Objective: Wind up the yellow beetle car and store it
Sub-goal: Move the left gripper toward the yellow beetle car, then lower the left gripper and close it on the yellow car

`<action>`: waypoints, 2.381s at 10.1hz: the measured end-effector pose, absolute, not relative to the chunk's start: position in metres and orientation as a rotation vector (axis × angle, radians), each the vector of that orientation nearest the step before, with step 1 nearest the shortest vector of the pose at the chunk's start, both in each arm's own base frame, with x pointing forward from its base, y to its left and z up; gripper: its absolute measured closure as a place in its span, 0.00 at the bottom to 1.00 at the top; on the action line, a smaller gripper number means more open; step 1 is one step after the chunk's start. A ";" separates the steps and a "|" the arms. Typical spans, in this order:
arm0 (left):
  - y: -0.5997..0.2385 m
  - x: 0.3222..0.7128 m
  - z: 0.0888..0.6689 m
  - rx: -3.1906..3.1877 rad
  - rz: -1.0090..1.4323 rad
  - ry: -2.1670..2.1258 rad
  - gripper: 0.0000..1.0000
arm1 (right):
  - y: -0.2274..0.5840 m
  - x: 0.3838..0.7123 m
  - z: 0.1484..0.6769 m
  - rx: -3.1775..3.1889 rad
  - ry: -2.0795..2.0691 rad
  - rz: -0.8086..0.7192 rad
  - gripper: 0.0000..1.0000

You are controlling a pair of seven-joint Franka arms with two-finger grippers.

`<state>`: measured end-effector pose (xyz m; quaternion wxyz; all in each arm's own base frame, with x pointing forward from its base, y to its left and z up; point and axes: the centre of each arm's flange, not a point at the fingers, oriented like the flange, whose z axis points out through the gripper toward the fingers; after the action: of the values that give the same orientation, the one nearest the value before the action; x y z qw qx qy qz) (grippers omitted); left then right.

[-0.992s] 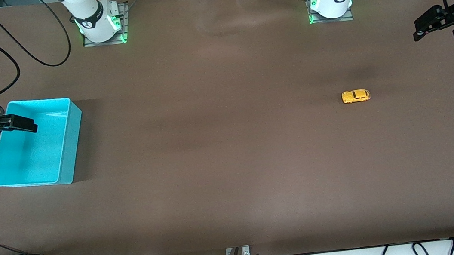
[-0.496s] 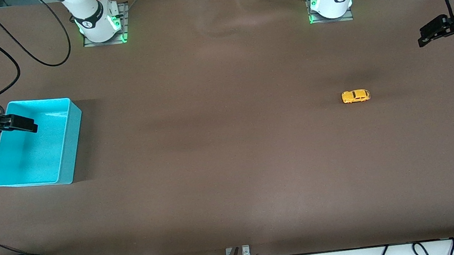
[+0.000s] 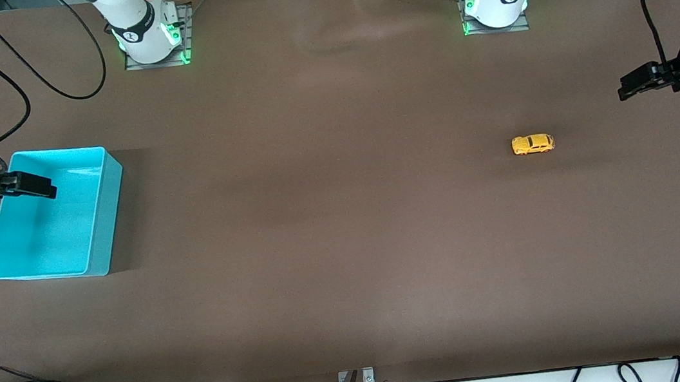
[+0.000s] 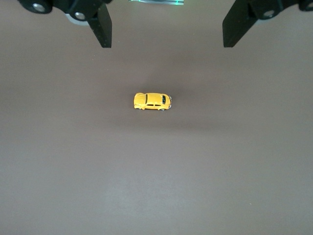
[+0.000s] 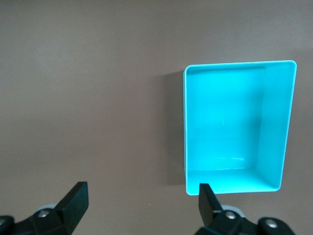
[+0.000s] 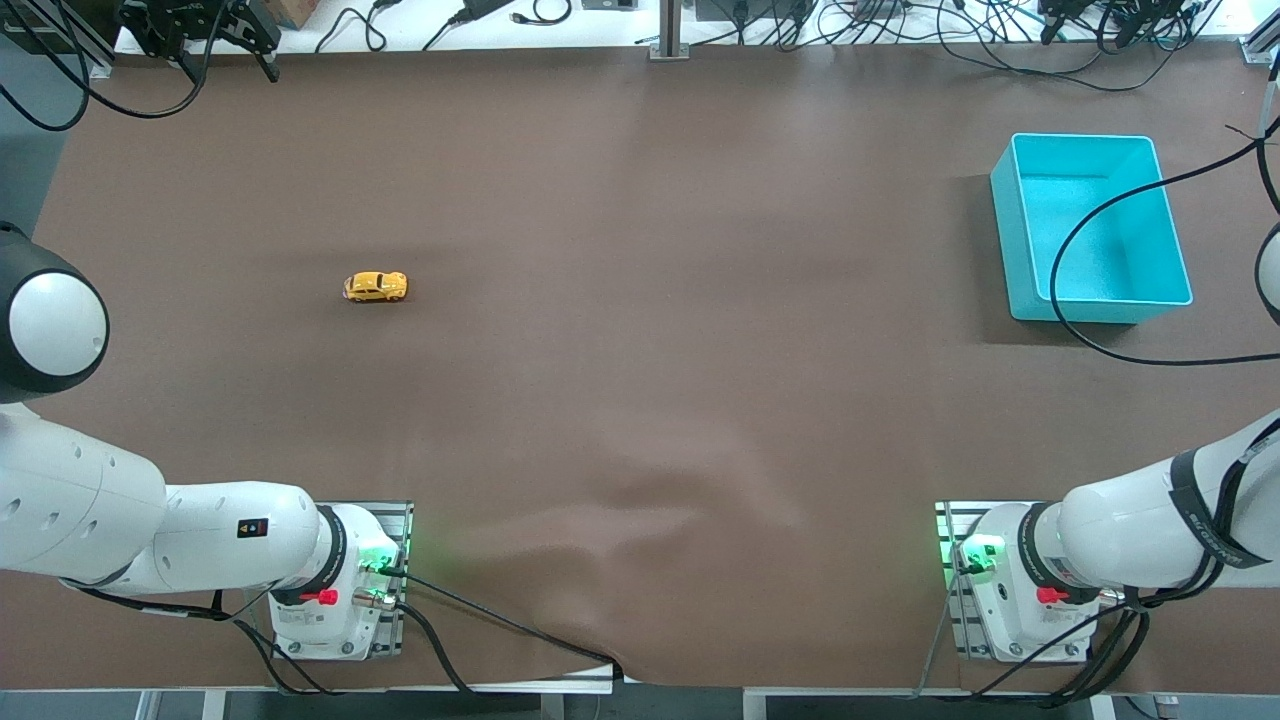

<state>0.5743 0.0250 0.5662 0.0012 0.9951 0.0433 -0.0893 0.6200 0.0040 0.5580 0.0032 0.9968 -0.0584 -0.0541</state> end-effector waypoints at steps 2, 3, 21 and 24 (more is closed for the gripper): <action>0.022 0.578 0.558 3.122 -0.298 0.199 0.00 | 0.004 0.620 0.558 3.125 -0.183 -0.170 0.00; 0.022 0.582 0.549 3.120 -0.314 0.253 0.00 | 0.004 0.620 0.558 3.125 -0.183 -0.170 0.00; 0.004 0.551 0.297 2.383 -0.112 2.090 0.00 | 0.004 0.620 0.558 3.125 -0.183 -0.170 0.00; 0.004 0.517 0.257 2.409 -0.166 2.155 0.00 | 0.004 0.620 0.558 3.125 -0.183 -0.171 0.00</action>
<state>0.5174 0.0042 0.2572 -0.0476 0.7435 0.6651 -0.0512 0.6201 0.0042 0.5576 0.0032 0.9968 -0.0583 -0.0544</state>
